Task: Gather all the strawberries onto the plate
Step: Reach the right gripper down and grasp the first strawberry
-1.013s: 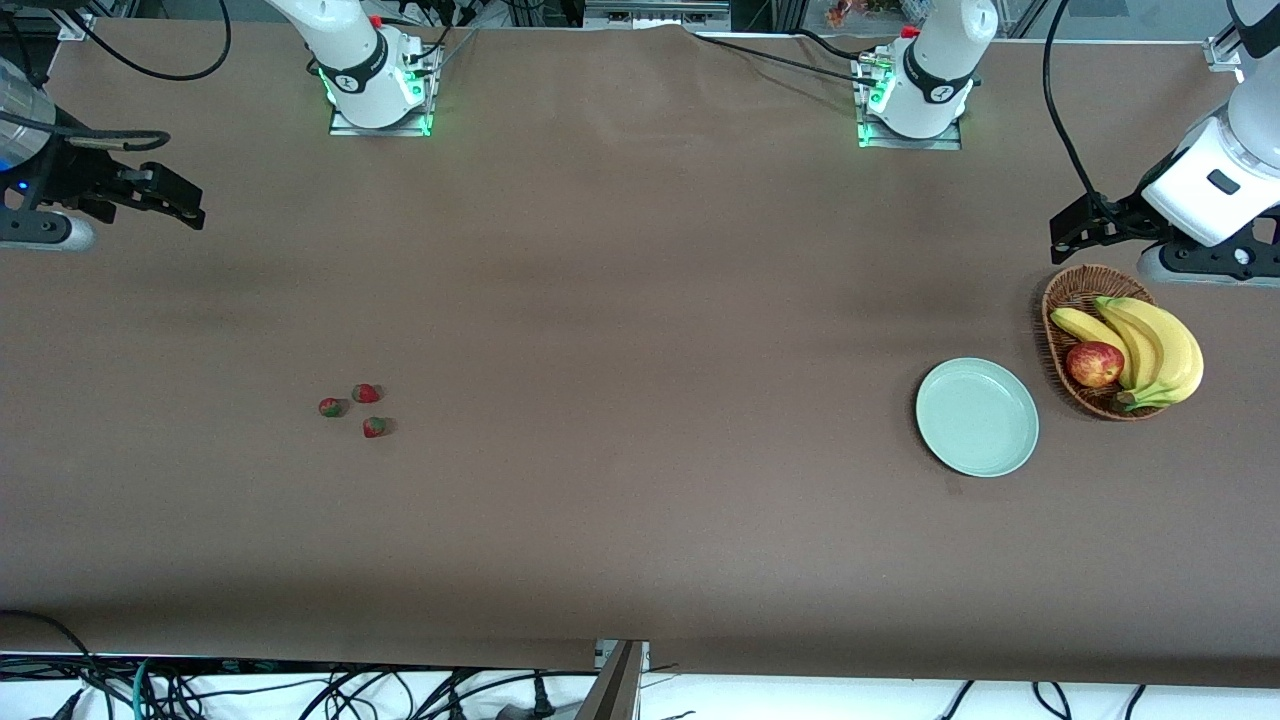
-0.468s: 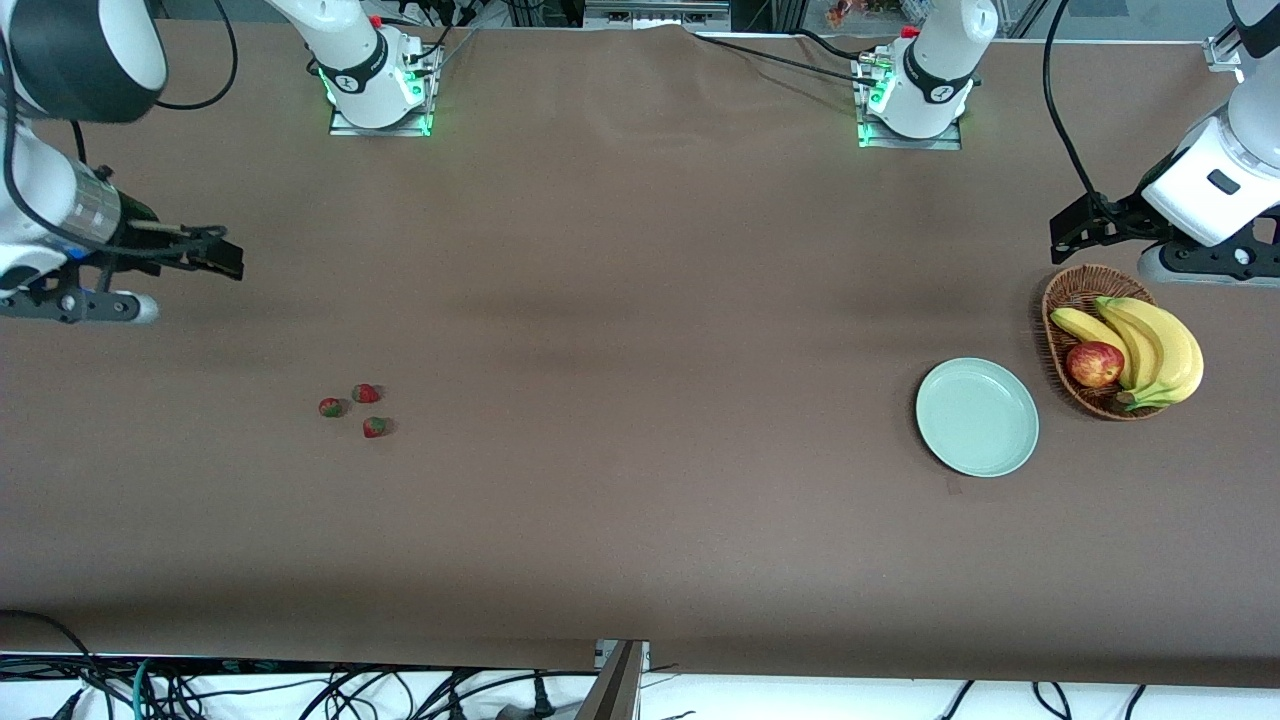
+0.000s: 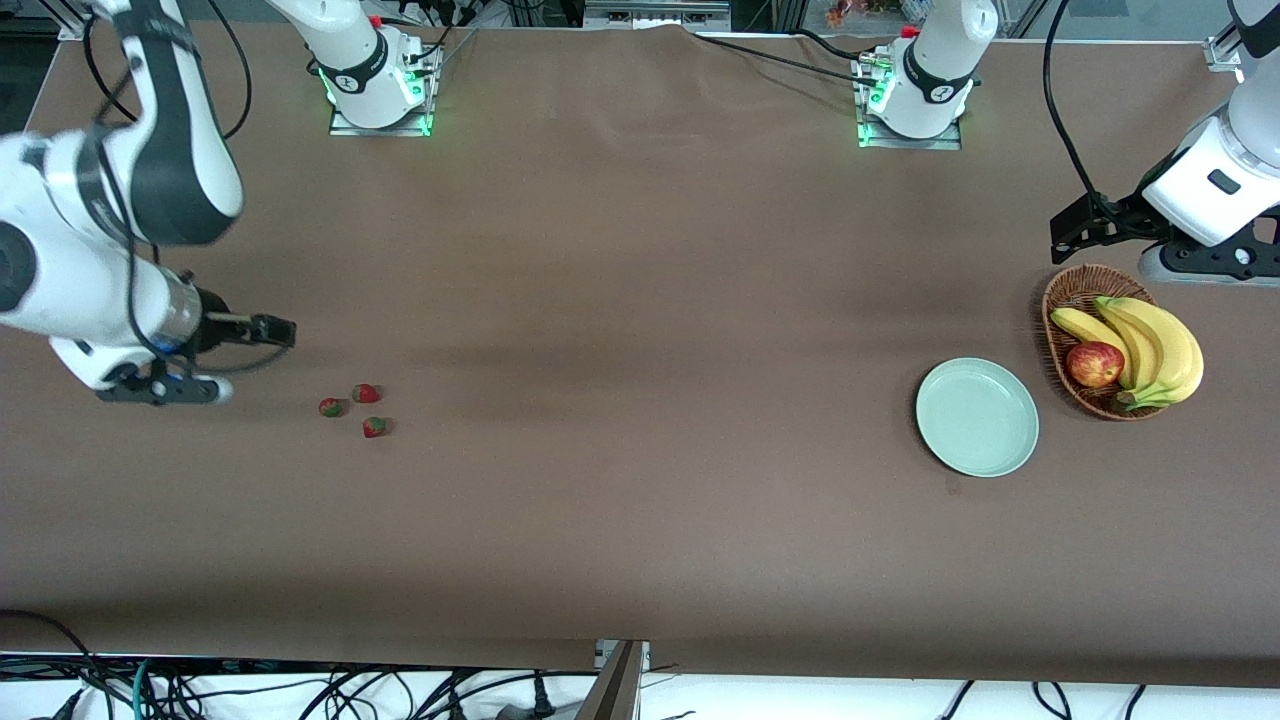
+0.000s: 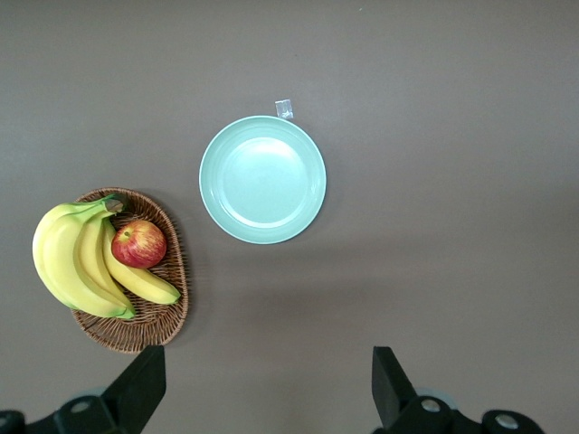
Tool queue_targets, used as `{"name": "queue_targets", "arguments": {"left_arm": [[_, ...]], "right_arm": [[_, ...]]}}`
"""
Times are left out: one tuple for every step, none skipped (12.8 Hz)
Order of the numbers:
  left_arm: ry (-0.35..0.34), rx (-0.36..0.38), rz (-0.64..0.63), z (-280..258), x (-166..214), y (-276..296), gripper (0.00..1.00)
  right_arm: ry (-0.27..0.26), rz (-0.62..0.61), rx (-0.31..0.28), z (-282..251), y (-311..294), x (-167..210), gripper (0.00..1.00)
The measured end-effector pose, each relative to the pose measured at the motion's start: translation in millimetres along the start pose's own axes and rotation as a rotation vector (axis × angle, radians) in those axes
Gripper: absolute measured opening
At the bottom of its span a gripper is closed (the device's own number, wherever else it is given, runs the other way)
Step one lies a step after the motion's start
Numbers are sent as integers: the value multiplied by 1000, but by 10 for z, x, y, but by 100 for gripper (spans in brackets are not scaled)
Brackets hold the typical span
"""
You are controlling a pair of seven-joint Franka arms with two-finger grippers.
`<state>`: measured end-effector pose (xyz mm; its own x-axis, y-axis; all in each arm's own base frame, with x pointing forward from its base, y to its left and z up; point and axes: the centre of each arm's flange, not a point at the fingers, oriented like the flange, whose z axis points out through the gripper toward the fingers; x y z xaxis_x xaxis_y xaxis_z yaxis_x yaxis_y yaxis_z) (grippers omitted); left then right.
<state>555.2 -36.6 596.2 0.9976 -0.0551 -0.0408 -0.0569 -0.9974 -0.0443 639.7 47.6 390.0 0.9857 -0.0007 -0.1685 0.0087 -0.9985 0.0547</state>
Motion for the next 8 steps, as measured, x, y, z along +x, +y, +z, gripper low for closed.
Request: {"name": "queue_targets", "arguments": {"left_arm": [[0,0,0,0,0,-1,100],[0,0,0,0,0,0,100],[0,0,0,0,0,0,100],[0,0,0,0,0,-1,100],[0,0,0,0,0,-1,100],[0,0,0,0,0,-1,100],[0,0,0,0,0,-1,100],[0,0,0,0,0,-1,100]], "right_arm": [[11,-9,2,213,-67,118,100],[19,-16,3,405,-124,212,100],[21,-21,4,586,-166,286,100],[22,-26,5,764,-200,349,100],[26,-33,6,915,-254,401,100],[38,-45,7,1021,-345,442,100],[57,-58,9,1099,-443,478,100],[81,-67,11,1167,-534,515,100]]}}
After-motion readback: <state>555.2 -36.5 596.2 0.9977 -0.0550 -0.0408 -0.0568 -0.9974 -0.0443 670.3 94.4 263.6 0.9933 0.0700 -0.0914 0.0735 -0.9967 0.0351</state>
